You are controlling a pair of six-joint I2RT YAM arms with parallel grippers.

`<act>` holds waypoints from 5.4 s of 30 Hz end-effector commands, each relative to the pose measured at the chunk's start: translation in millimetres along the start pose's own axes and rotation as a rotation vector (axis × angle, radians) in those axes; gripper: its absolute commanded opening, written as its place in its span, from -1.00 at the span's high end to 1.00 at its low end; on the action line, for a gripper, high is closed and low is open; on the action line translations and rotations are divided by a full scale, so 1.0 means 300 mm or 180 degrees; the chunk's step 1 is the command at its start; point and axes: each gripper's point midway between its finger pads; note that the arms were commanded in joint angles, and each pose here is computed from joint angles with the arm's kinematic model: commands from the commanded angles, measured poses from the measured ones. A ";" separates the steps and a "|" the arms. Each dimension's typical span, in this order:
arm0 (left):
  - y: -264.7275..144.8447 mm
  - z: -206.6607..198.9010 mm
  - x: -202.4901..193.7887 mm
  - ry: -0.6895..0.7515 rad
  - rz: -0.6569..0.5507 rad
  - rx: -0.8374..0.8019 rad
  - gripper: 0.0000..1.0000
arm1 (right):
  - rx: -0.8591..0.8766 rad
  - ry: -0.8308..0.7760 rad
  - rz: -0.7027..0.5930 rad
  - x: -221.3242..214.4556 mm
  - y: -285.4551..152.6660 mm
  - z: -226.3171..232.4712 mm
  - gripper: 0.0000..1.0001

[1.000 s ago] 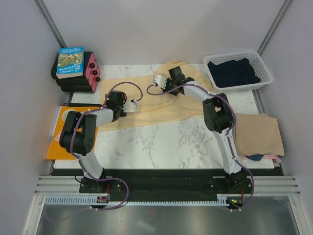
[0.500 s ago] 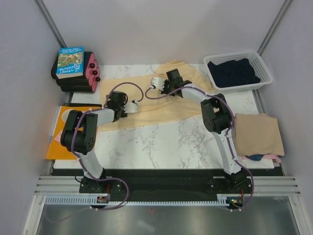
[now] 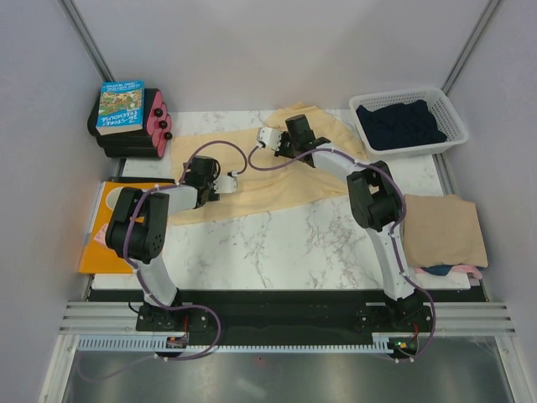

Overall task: Fold and stack the t-shirts
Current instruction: Fold the flattened tshirt in 1/3 of the way

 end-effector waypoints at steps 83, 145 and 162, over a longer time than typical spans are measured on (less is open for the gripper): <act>-0.128 -0.434 -0.183 0.0391 0.0116 -0.1540 0.96 | 0.1131 0.0963 0.1708 -0.795 -0.624 0.383 1.00; -0.224 -0.343 -0.106 0.0869 -0.0681 -0.0721 0.96 | 0.1495 -0.0910 0.0899 -0.600 -0.563 0.495 0.85; -0.492 -0.645 -0.273 0.1182 -0.0838 -0.1418 0.96 | 0.2679 -0.1418 0.0572 -0.542 -1.051 0.822 1.00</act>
Point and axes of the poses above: each gripper's point midway between its finger pads, its own y axis out along the fingers, its own z axis along the line the jaws close on, x = y × z, and after that the axes turned 11 degrees about -y, right-handed
